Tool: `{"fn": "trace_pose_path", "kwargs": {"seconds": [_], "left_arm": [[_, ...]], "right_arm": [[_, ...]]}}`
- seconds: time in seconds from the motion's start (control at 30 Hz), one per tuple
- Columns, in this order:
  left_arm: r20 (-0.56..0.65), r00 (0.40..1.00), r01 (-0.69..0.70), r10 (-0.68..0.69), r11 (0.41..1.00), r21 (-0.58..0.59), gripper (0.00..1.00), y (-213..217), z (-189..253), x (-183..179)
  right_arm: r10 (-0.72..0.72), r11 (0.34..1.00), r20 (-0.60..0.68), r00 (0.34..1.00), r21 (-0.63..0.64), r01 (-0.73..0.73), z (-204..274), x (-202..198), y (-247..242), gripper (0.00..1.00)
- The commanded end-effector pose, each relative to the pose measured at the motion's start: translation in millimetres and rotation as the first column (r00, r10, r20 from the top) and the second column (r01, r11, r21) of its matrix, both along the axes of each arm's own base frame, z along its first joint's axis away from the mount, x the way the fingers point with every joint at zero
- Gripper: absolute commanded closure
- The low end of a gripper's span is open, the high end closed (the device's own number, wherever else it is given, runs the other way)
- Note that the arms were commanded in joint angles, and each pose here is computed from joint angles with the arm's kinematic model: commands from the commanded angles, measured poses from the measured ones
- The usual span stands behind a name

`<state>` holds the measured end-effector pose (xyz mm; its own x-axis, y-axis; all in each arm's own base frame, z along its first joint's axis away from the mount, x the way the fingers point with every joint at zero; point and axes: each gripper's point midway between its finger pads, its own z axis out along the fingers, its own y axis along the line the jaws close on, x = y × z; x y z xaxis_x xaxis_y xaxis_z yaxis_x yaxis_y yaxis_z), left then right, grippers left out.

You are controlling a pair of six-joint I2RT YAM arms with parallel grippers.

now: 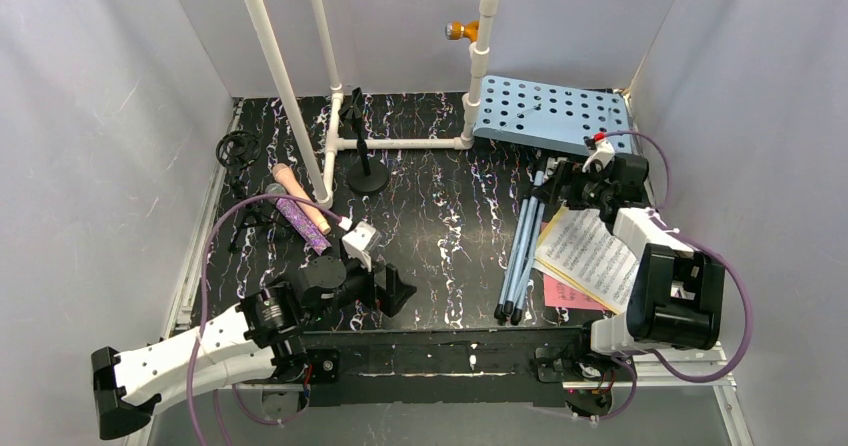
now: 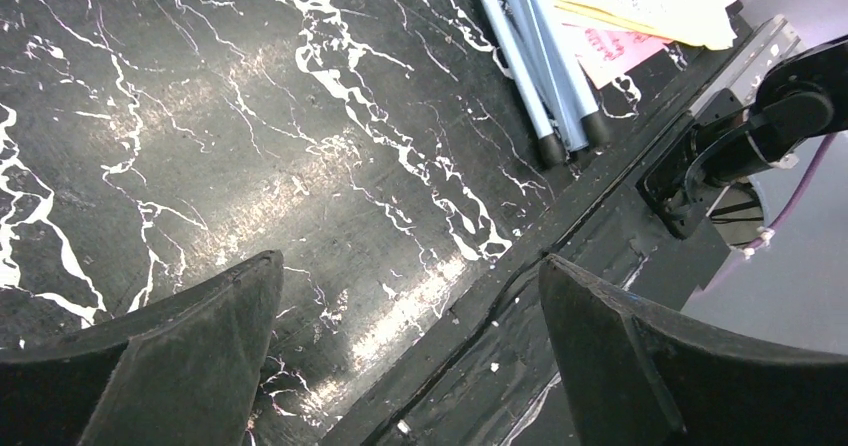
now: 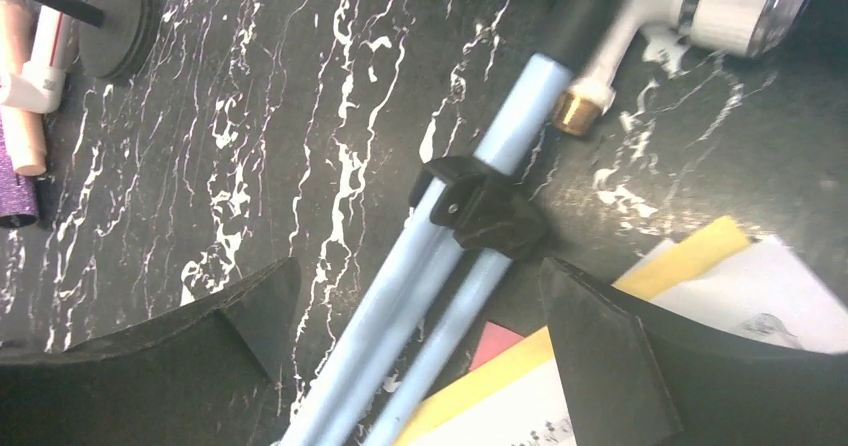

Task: Pack up the instrument practice props
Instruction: Place the music stand at the center of the board, then reset both arms

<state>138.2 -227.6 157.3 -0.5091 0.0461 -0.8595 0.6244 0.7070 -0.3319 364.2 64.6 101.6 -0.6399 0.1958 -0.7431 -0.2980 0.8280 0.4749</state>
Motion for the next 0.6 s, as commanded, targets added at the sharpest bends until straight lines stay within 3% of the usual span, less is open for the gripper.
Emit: {"fn": "trace_pose_path", "kwargs": {"seconds": [0.0,0.13,0.37,0.57], "left_arm": [[0.012,1.000,-0.005,0.005,1.000,0.004,0.02,8,22,-2],[-0.001,1.000,0.000,0.000,1.000,0.015,0.02,14,32,-6],[-0.009,1.000,0.001,-0.001,1.000,0.029,0.02,25,54,-13],[0.047,0.999,-0.018,0.018,1.000,0.017,0.02,45,88,-15]], "right_arm": [[-0.005,0.995,0.060,0.998,-0.096,0.011,22,2,-26,0.02],[0.029,0.992,0.013,0.999,-0.124,-0.027,22,-17,-38,0.02],[0.182,0.956,0.089,0.979,-0.248,-0.155,61,-53,-35,0.02],[0.135,0.924,0.234,0.963,-0.380,-0.038,132,-64,-49,0.01]]}}
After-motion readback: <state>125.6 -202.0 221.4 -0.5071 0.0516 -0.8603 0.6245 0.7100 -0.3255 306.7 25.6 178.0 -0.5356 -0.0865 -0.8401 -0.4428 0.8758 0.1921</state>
